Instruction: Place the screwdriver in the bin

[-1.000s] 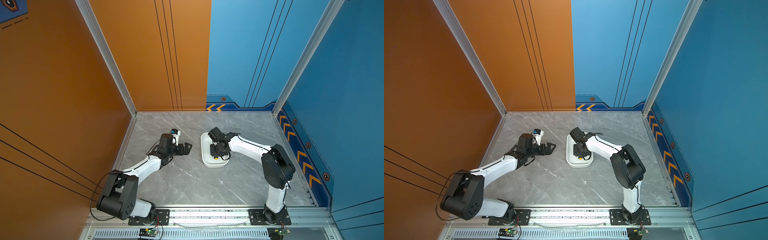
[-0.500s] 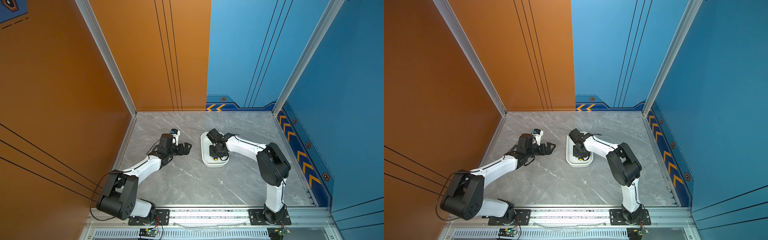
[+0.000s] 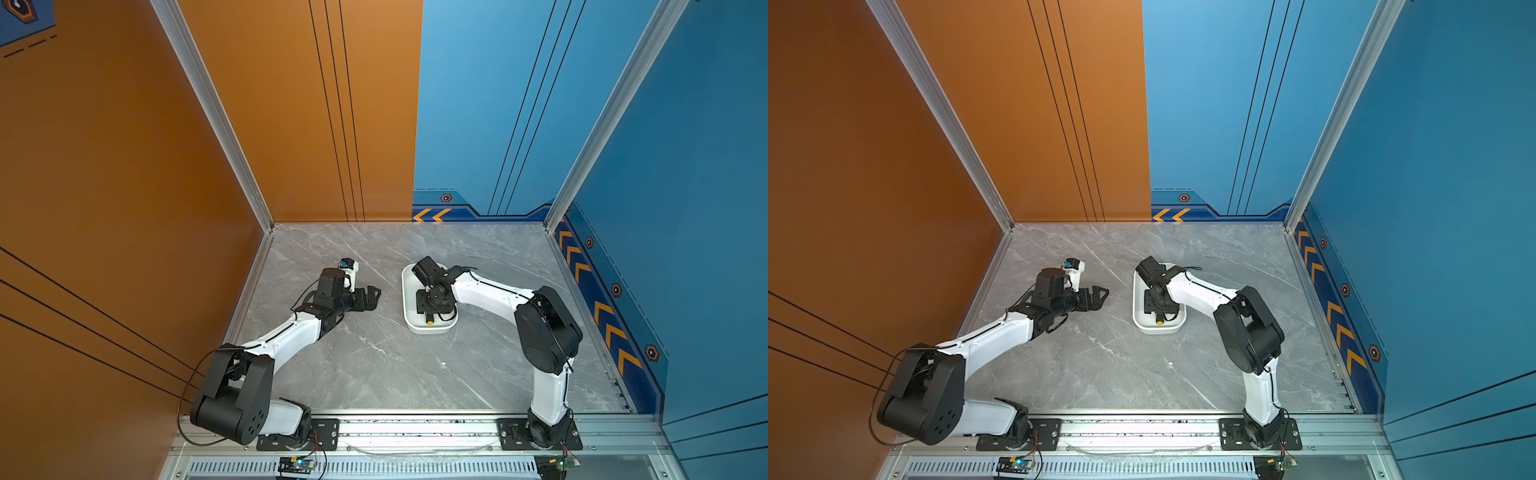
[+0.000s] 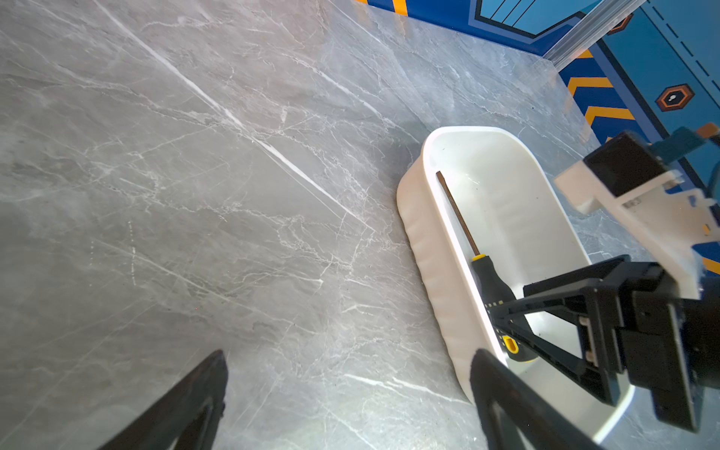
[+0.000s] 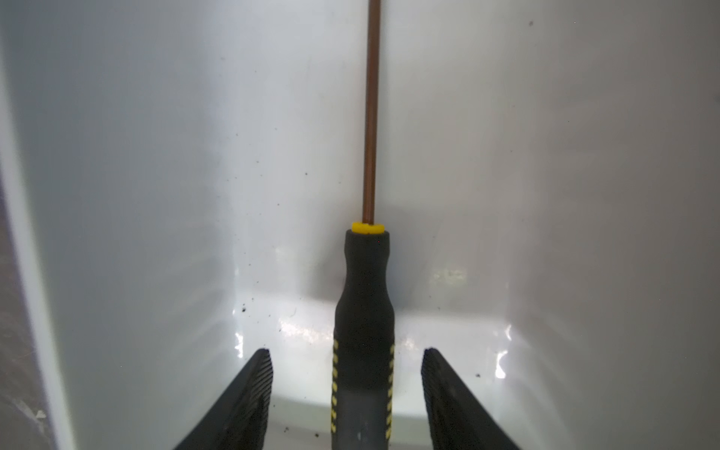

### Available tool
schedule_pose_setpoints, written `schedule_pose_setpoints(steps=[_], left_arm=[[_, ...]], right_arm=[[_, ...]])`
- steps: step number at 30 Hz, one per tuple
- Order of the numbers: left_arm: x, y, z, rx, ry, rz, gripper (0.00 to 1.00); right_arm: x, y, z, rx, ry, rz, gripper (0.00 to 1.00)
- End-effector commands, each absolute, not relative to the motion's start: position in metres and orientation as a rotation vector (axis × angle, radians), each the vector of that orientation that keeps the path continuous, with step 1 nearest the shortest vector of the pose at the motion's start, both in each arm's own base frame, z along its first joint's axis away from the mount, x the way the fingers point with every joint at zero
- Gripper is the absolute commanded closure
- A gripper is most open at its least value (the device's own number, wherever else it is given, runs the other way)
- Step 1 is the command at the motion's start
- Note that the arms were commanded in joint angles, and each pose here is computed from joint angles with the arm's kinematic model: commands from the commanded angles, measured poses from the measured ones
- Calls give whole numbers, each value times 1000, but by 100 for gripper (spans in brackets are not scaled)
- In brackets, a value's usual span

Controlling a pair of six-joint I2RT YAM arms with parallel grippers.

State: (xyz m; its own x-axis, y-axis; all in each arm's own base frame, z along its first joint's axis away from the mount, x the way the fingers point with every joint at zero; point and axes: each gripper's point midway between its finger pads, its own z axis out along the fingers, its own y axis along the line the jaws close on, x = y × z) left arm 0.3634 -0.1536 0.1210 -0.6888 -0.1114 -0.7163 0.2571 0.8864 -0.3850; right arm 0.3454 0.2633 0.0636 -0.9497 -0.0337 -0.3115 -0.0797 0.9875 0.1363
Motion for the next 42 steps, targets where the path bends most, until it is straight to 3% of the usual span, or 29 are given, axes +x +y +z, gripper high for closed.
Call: schedule_pose_setpoints(steps=[1,5,10,16,21,31,42], left_arm=[[364,-143,130,107,2235,-535,2],[376,-120,156,139,2149,-344,2],[403,-61,177,82,1998,-50,2],[413,4,150,-89,1995,60,2],[409,17,136,-128,2025,75,2],[395,15,109,-94,2008,99,2],[396,10,90,-43,1915,78,2]], right_arm=[[349,269,130,-205,2662,289,39],[347,235,206,-328,2440,201,38],[356,128,253,-218,2225,59,29],[352,22,253,30,1939,34,22],[345,-26,216,157,1805,-49,17],[349,-55,150,295,1834,-33,17],[384,-26,108,182,1846,3,18]])
